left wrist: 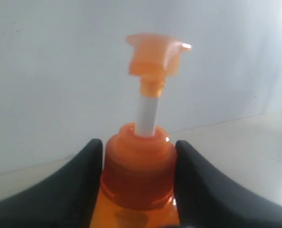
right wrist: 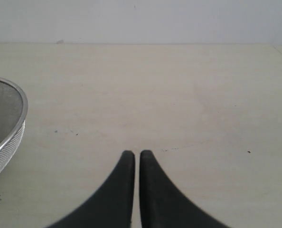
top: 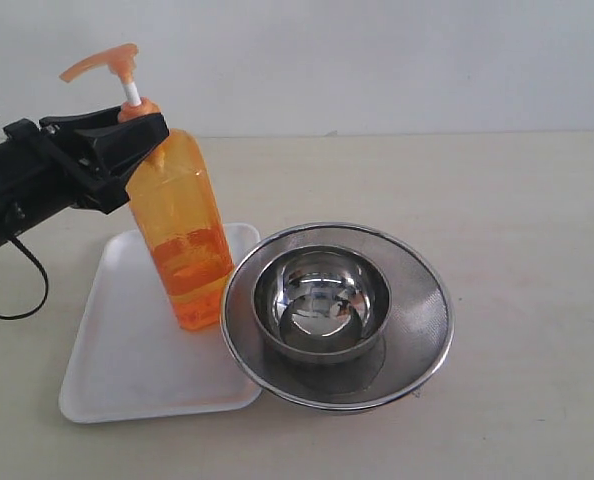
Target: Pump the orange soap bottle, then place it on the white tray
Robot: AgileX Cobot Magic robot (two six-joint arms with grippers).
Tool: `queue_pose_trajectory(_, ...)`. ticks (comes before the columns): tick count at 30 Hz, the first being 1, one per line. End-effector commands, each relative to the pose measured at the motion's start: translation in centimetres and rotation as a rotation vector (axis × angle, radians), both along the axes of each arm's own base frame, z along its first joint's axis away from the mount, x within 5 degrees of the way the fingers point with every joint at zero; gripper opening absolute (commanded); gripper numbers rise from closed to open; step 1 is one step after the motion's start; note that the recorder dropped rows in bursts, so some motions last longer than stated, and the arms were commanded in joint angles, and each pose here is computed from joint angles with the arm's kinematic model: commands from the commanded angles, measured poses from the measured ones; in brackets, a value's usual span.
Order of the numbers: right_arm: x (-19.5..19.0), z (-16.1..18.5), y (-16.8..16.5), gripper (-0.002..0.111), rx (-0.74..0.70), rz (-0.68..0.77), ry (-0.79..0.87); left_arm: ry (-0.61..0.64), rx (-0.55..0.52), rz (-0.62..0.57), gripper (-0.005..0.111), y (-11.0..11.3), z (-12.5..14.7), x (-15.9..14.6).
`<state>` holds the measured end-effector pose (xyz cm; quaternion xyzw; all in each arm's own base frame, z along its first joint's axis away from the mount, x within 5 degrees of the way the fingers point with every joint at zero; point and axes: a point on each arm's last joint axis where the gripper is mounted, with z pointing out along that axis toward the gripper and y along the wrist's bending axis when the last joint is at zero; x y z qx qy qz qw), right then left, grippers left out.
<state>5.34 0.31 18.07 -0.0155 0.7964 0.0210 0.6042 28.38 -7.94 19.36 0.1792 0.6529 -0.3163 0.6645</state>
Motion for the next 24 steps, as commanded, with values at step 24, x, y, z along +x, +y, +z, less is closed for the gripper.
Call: queue_pose_trajectory(24, 0.0, 0.2, 0.0, 0.001, -0.002, -0.006, -0.019, -0.047, 0.127, -0.109, 0.005, 0.3, 3.6, -0.7)
